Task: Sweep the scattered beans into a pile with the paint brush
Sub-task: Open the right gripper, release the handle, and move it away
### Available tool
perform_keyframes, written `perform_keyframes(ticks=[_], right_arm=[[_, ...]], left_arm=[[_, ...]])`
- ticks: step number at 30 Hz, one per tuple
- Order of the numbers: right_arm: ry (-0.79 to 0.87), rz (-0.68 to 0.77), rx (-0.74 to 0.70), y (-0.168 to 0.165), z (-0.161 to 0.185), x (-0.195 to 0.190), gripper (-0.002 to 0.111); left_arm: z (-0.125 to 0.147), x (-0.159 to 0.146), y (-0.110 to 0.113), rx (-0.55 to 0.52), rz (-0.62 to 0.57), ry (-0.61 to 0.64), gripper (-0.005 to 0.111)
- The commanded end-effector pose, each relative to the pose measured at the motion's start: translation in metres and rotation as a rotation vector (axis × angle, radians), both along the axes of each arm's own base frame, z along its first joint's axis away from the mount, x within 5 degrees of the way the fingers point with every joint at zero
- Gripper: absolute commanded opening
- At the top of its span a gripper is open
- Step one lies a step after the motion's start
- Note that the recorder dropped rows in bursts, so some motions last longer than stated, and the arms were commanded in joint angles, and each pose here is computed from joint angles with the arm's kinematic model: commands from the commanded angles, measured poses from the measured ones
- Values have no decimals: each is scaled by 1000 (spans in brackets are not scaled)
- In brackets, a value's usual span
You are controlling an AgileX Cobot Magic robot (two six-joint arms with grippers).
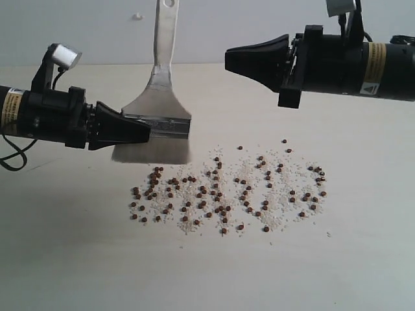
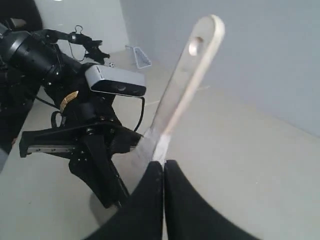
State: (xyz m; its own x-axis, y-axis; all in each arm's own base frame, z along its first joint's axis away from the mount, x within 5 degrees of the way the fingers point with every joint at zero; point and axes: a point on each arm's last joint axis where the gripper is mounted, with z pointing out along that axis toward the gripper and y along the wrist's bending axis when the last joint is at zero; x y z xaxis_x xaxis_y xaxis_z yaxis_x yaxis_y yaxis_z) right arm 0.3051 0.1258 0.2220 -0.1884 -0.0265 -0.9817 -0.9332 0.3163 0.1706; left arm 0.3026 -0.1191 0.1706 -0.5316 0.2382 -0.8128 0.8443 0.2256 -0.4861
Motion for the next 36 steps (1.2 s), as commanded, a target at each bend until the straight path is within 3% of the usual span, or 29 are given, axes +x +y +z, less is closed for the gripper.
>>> perform_keyframes(ticks=[1, 7, 13, 16, 18, 19, 27, 36], right_arm=[[67, 97, -51, 2, -2, 23, 0], [126, -3, 87, 2, 8, 44, 2], [203, -107, 245, -2, 17, 54, 27], [196, -96, 195, 4, 15, 57, 34], [178, -32, 171, 8, 12, 67, 52], [183, -27, 166, 9, 8, 72, 54], [149, 142, 38, 48, -13, 84, 54], [121, 159, 87, 68, -2, 96, 54]], left_arm=[[0, -1, 3, -6, -12, -16, 0], [-1, 4, 19, 18, 7, -39, 0], [-15, 21, 18, 51, -33, -21, 0], [-18, 28, 18, 50, -29, -15, 0], [-15, 31, 18, 50, -29, -28, 0], [-15, 31, 18, 50, -29, -30, 0], [-15, 31, 18, 50, -32, -38, 0], [-15, 31, 18, 51, -34, -42, 0]])
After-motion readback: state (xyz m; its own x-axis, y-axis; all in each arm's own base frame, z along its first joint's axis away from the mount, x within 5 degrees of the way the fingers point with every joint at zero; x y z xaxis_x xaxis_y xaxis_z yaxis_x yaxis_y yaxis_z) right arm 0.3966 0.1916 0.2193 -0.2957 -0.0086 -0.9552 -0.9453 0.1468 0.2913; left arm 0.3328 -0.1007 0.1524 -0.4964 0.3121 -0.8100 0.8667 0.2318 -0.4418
